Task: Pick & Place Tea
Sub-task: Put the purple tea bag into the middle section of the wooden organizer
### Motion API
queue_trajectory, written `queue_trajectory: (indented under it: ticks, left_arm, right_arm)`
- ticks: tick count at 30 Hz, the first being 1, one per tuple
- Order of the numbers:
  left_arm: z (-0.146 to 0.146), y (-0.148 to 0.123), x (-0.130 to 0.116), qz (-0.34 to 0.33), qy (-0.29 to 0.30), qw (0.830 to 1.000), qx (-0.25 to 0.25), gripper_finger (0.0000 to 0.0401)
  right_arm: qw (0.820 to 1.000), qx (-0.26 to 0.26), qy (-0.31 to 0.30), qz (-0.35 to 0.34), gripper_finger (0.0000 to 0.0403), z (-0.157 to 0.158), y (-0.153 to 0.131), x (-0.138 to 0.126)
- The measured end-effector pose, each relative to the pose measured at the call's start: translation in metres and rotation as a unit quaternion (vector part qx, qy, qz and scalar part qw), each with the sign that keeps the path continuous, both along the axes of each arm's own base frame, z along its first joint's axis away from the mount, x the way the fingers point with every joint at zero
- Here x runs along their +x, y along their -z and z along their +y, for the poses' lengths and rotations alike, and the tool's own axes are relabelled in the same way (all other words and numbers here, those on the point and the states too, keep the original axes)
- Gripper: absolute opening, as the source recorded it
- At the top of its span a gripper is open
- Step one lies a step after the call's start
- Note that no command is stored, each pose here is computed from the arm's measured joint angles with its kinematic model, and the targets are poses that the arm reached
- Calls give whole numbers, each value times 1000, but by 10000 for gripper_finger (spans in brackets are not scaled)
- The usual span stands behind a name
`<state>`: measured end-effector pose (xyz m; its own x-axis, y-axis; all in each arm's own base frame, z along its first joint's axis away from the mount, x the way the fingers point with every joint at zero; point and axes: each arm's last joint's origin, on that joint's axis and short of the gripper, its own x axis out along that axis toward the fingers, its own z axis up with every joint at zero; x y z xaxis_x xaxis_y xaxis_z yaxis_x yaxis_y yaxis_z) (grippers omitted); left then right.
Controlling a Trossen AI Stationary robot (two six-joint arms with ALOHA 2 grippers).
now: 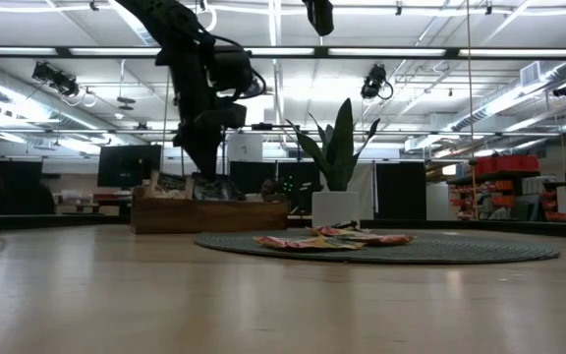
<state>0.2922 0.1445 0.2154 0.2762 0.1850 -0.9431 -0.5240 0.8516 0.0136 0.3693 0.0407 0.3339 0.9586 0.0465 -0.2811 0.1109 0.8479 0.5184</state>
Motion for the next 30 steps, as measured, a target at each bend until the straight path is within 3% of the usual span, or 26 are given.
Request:
queue_trajectory:
  ticks: [19, 30]
  left_arm:
    - [-12, 6, 9, 37, -45, 995, 84, 2]
    - [-29, 6, 18, 18, -7, 998, 60, 2]
  right_arm:
    - [1000, -2, 1, 2, 165, 0, 0, 0]
    - [1000, -6, 0, 2, 165, 0, 0, 0]
